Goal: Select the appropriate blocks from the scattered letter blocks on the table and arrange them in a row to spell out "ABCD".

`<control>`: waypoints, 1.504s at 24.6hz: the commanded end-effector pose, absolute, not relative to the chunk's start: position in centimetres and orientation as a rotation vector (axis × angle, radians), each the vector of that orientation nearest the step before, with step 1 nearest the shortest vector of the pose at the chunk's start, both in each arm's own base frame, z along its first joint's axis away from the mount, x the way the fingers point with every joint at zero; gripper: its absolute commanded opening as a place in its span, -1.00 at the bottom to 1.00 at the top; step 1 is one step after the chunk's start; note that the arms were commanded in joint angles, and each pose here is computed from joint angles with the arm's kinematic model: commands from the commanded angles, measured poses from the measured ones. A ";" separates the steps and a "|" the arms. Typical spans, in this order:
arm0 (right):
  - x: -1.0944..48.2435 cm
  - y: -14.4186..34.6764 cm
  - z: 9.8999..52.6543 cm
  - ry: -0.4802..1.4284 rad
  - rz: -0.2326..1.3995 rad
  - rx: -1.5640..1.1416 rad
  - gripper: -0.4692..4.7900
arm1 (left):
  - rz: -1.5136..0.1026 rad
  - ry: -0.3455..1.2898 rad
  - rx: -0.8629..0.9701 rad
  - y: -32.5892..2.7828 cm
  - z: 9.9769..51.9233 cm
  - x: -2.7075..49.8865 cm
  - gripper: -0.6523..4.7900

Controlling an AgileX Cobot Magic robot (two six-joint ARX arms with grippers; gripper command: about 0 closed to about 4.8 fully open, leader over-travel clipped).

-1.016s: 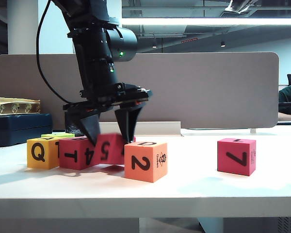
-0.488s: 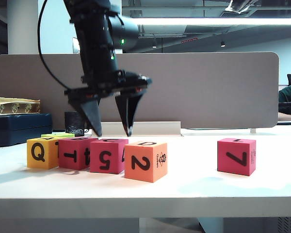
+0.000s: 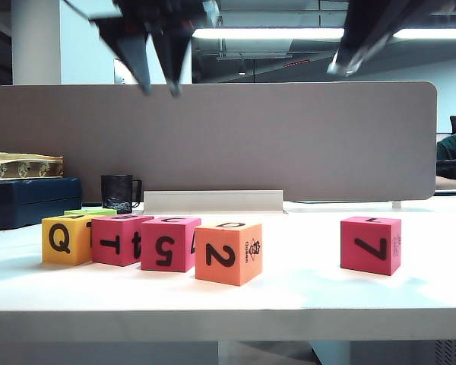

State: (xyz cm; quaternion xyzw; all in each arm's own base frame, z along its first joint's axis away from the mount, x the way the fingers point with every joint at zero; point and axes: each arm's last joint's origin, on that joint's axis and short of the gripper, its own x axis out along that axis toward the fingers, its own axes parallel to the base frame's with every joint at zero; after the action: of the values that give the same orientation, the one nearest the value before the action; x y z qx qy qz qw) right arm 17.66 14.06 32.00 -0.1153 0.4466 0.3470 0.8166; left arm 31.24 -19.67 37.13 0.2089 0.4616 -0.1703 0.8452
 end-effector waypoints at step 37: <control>26.8 21.6 18.6 1.165 0.801 -0.240 -0.83 | -0.399 0.798 0.368 -14.7 45.9 23.7 -0.78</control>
State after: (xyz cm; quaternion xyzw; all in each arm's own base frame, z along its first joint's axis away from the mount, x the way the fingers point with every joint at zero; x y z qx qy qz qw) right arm 26.59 21.27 18.32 -0.1156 0.5497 0.3581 0.7458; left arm 23.98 -14.85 45.52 0.1790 0.3911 -0.1892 0.8827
